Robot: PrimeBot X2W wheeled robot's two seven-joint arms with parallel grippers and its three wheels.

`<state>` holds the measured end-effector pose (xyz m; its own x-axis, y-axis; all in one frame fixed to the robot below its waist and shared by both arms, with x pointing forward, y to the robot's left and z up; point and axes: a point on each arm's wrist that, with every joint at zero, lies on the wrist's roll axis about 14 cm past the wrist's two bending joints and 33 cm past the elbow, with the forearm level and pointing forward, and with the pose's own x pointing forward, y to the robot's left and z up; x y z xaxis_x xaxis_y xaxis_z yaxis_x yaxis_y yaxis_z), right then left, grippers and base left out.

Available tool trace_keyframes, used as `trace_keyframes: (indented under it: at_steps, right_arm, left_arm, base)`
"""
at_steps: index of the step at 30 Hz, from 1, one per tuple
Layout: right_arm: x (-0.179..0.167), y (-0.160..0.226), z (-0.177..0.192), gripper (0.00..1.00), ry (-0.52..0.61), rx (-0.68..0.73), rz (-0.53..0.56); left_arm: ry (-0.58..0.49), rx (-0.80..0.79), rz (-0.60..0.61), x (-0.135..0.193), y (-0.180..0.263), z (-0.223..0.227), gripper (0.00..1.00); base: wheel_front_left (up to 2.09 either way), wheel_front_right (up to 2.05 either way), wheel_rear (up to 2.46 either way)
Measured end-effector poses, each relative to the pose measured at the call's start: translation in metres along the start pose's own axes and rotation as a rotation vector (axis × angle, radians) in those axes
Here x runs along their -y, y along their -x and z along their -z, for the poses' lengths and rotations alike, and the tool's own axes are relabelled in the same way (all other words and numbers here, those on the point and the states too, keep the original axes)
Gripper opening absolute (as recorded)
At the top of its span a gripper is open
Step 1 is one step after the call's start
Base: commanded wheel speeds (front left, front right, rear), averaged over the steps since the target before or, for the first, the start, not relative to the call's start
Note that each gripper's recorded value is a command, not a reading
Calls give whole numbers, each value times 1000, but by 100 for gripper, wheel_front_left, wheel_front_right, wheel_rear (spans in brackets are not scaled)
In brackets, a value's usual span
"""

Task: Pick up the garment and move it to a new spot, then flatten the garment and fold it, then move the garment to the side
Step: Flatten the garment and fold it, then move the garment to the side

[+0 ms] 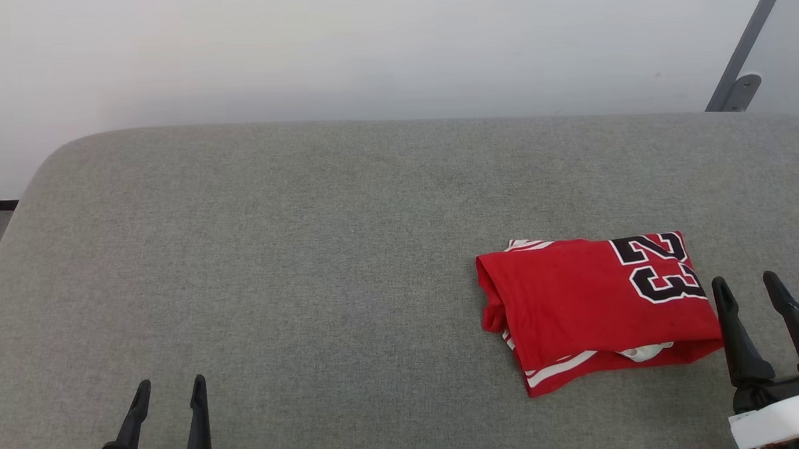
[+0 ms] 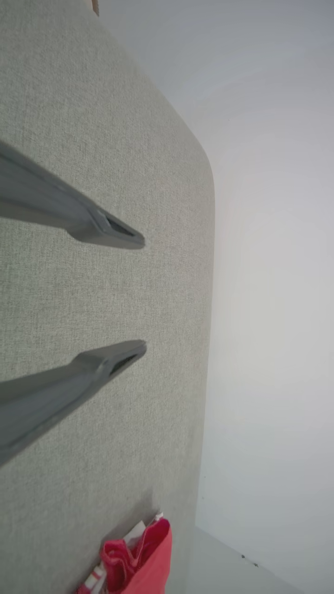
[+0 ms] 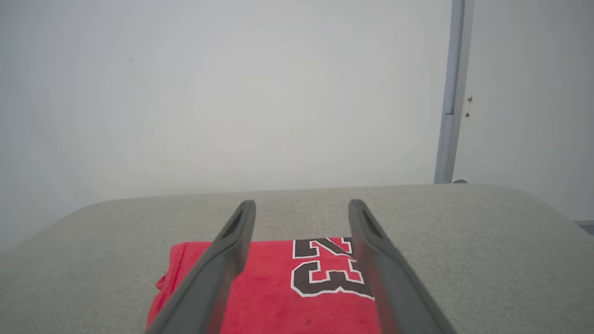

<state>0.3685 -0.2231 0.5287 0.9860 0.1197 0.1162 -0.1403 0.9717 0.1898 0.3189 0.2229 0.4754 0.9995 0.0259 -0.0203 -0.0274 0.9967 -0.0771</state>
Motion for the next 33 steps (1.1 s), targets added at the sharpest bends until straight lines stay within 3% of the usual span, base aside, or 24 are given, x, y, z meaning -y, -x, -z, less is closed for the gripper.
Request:
trace_keyframes:
  at_steps: [9,15,24,33]
  right_arm:
    - [1,-7,6,100,2,-32,5]
    - [23,-29,8,100,72,-118,36]
    - [58,-69,62,100,247,-605,-2]
    - [67,-51,122,100,153,-1134,-30]
  left_arm:
    - [-4,5,11,5,-9,-2,100]
    - [-9,12,37,12,-27,-4,100]
    - [-43,61,111,29,-90,-15,100]
    - [-49,44,126,33,-122,-2,100]
  base:
    - [0,0,0]
    - [0,0,0]
    - [0,0,0]
    - [0,0,0]
